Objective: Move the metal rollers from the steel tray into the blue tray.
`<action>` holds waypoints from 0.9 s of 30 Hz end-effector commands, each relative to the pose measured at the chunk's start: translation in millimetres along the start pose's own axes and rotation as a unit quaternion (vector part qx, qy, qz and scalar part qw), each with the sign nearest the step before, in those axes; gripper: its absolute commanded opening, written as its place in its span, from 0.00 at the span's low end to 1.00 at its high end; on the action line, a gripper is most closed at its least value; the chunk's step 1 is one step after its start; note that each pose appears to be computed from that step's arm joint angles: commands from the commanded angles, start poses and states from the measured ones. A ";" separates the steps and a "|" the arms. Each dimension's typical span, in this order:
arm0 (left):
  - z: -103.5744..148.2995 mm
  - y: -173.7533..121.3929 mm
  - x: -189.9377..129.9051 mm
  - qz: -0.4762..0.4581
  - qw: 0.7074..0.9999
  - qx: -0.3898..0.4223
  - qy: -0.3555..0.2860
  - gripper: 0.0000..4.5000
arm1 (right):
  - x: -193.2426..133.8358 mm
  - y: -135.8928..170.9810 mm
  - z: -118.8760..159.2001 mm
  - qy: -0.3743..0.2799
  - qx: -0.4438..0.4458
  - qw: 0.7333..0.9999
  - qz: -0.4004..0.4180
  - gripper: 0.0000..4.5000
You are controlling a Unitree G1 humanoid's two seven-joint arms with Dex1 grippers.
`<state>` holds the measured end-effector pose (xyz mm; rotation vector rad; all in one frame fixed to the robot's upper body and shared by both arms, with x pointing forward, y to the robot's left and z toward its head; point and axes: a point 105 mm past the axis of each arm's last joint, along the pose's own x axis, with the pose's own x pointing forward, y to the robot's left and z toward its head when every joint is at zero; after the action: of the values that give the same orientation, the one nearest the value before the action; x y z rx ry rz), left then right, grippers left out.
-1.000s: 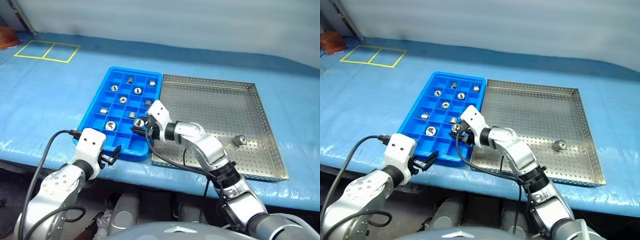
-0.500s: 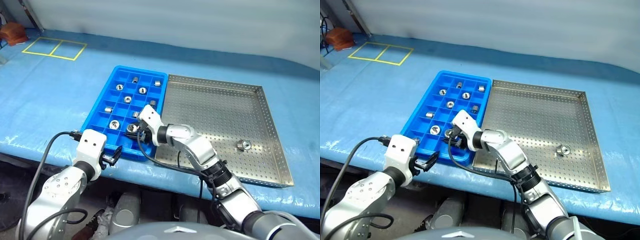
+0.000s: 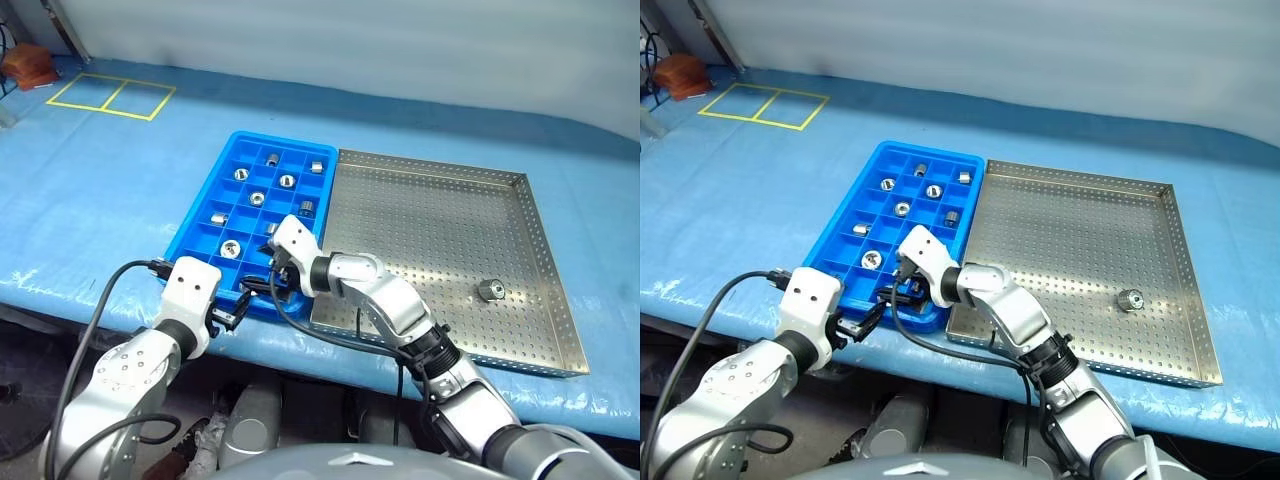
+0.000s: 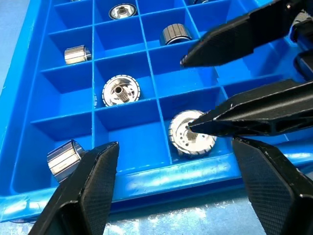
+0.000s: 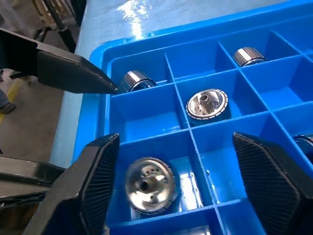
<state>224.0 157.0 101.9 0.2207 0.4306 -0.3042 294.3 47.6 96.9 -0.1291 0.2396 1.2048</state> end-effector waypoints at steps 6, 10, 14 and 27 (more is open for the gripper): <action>20.2 -25.1 15.5 -0.067 0.997 -0.001 -0.049 0.89 | -35.6 -28.7 31.0 -0.051 -0.041 0.994 -0.092 0.83; 42.8 -46.5 29.0 -0.132 0.986 0.001 -0.101 0.89 | -76.6 -59.0 22.0 -0.009 -0.079 0.980 -0.180 0.83; 63.9 -63.9 45.7 -0.191 0.971 0.003 -0.143 0.89 | -126.0 -85.1 10.8 0.043 -0.101 0.955 -0.275 0.83; 89.4 -114.3 75.7 -0.340 0.922 0.030 -0.184 0.89 | -222.3 -96.3 -37.6 0.146 -0.046 0.880 -0.449 0.83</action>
<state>285.8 13.9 123.4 0.0548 0.1522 -0.9963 307.0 -190.8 102.0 -0.4390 0.3692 0.3004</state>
